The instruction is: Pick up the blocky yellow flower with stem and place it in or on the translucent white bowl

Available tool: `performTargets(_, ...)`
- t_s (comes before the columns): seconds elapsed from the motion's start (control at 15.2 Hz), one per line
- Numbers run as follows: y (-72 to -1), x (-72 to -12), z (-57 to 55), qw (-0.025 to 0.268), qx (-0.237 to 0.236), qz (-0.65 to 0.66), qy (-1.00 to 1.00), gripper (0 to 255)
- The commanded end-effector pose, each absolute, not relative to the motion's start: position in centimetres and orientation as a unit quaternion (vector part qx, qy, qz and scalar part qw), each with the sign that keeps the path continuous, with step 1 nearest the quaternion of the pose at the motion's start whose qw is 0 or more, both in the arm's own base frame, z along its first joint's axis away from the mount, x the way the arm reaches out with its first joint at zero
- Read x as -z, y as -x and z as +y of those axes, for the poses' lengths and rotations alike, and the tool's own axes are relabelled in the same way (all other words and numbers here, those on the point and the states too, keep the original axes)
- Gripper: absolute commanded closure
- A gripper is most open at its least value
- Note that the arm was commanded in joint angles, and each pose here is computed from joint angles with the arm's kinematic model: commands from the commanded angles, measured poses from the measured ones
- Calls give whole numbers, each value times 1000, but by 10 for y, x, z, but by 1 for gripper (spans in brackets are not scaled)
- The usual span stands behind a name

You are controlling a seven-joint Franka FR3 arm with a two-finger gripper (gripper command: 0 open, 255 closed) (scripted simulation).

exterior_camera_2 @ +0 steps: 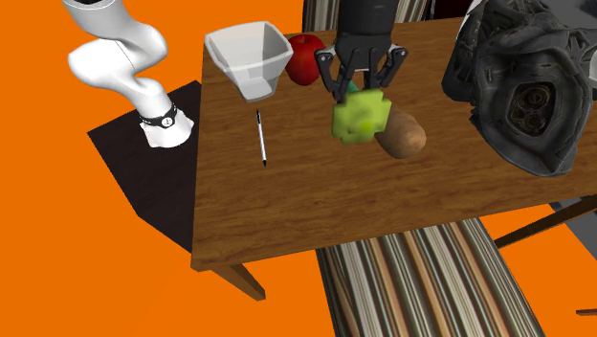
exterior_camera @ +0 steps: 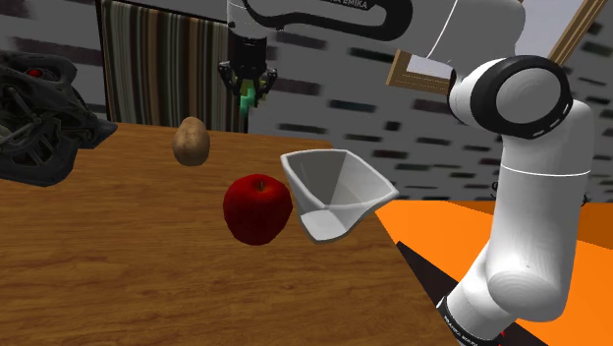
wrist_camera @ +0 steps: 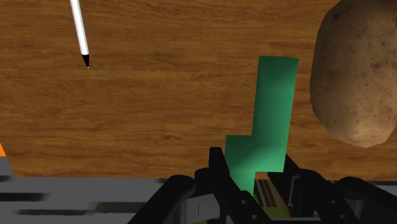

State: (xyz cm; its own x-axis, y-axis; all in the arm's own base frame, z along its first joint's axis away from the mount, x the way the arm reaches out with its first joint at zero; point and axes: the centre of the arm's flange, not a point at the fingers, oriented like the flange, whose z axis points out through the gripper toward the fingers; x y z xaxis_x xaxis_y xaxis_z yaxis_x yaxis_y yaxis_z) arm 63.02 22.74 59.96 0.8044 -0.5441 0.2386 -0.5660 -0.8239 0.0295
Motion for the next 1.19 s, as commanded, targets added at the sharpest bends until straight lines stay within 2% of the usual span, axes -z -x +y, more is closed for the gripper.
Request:
performTargets(0.0,-630,-610,227,50,-110,-293,-949,255)
performTargets(0.73,-630,-667,227,50,-110,-293,-949,255)
performTargets(1.12,-551,-666,233,50,-110,-293,-949,255)
